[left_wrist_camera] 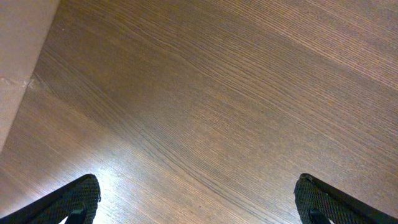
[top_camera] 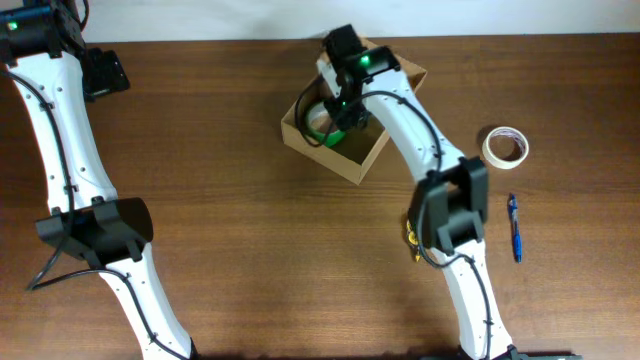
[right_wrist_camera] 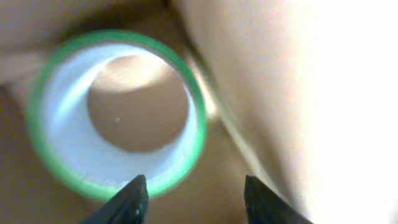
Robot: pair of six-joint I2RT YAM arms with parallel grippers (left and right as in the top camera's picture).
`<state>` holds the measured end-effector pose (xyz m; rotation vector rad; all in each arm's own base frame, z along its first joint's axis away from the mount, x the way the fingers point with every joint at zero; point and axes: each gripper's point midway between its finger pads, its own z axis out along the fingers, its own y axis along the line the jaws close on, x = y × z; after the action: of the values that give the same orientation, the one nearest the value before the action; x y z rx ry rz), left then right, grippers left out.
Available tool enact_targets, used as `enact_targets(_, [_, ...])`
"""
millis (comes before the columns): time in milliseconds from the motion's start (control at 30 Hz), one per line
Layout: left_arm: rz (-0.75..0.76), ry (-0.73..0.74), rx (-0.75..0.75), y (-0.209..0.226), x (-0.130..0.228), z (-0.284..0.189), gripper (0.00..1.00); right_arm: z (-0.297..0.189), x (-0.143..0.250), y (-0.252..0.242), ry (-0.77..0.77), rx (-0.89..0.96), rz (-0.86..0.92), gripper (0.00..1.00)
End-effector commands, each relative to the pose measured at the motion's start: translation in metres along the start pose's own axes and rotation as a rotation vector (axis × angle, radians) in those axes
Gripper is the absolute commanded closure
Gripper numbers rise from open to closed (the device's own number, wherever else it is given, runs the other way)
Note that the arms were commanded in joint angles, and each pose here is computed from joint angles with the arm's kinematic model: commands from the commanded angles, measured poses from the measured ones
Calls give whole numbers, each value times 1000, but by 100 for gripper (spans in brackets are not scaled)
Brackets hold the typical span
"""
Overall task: Pack container
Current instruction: 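Open the right gripper and lift it out of the box, then grasp the white masking tape roll by its rim with the right gripper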
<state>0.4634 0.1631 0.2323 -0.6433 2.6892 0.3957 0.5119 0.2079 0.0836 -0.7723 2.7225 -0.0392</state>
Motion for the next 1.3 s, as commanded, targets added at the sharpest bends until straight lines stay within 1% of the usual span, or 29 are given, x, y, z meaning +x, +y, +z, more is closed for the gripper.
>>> enact_targets(0, [1, -2, 3, 2, 0, -2, 0, -120, -27, -26, -218, 110, 25, 46])
enact_targets(100, [1, -2, 3, 2, 0, -2, 0, -176, -24, -41, -298, 171, 49, 45])
enact_targets(167, [1, -2, 3, 2, 0, -2, 0, -205, -18, -52, -332, 199, 70, 44])
enact_targets(233, [1, -2, 3, 2, 0, -2, 0, -229, -3, -76, -343, 250, 121, 45])
enact_targets(300, [1, -2, 3, 2, 0, -2, 0, -242, 17, -104, -320, 288, 180, 43])
enact_targets(367, [1, -2, 3, 2, 0, -2, 0, -244, 44, -137, -278, 314, 274, 40])
enact_targets(467, [1, -2, 3, 2, 0, -2, 0, -225, 96, -185, -173, 292, 422, 40])
enact_targets(600, [1, -2, 3, 2, 0, -2, 0, -173, 168, -230, -19, 229, 598, 39])
enact_targets(700, [1, -2, 3, 2, 0, -2, 0, -135, 217, -246, 79, 194, 742, 39])
enact_targets(800, [1, -2, 3, 2, 0, -2, 0, -101, 249, -250, 141, 127, 837, 39])
enact_targets(933, [1, -2, 3, 2, 0, -2, 0, -69, 273, -250, 219, 83, 906, 39])
enact_targets(1067, [1, -2, 3, 2, 0, -2, 0, -45, 274, -249, 245, 58, 910, 39])
enact_targets(1267, [1, -2, 3, 2, 0, -2, 0, -20, 268, -251, 220, 17, 939, 39])
